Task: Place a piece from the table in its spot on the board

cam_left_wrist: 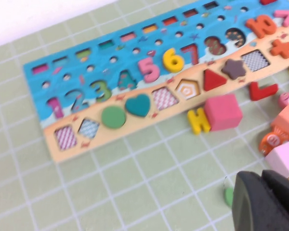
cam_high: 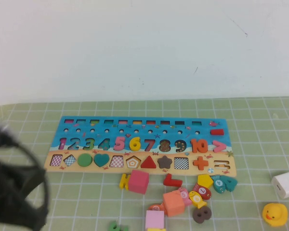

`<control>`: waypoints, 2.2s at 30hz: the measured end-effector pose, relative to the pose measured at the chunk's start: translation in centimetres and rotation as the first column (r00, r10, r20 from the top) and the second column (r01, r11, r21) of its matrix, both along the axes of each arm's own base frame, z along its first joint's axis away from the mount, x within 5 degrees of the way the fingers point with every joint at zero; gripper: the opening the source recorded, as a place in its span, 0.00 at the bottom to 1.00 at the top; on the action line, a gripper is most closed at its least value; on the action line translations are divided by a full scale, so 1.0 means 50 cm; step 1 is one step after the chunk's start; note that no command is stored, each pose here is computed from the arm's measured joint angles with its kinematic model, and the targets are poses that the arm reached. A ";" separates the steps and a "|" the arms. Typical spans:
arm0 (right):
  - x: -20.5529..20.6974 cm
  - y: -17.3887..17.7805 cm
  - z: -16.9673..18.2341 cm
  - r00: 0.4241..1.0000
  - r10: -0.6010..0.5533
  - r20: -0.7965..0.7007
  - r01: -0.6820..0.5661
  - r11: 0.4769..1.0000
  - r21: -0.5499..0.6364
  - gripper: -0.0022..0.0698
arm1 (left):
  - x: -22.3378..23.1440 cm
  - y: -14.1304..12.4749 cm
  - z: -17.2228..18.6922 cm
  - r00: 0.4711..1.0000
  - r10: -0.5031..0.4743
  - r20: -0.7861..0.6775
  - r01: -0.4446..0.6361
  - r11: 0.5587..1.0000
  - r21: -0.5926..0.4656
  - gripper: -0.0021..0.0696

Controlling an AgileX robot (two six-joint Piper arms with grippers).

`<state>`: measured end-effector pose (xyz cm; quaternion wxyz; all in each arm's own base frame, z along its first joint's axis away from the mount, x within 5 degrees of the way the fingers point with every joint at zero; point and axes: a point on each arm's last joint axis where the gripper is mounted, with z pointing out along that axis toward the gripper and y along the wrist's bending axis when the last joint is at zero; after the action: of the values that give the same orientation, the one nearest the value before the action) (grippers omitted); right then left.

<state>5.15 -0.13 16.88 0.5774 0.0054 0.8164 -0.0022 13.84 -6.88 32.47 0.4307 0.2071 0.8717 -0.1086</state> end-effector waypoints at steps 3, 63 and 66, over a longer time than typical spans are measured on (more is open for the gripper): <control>0.000 0.000 0.000 1.000 0.000 0.000 0.000 1.000 0.000 0.03 | -0.030 0.020 -0.009 0.999 0.047 0.021 -0.046 0.999 -0.028 0.03; 0.000 0.000 0.000 1.000 0.000 0.000 0.000 1.000 0.000 0.03 | -0.172 0.132 -0.302 0.836 0.475 0.275 -0.432 0.879 -0.203 0.03; 0.000 0.000 0.000 1.000 0.000 0.000 0.000 1.000 0.000 0.03 | -0.172 0.132 -0.302 0.837 0.474 0.274 -0.432 0.879 -0.203 0.03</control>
<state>5.15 -0.13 16.88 0.5774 0.0054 0.8164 -0.0022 5.22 -0.26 17.36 0.5907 -0.0199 0.8062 -0.0267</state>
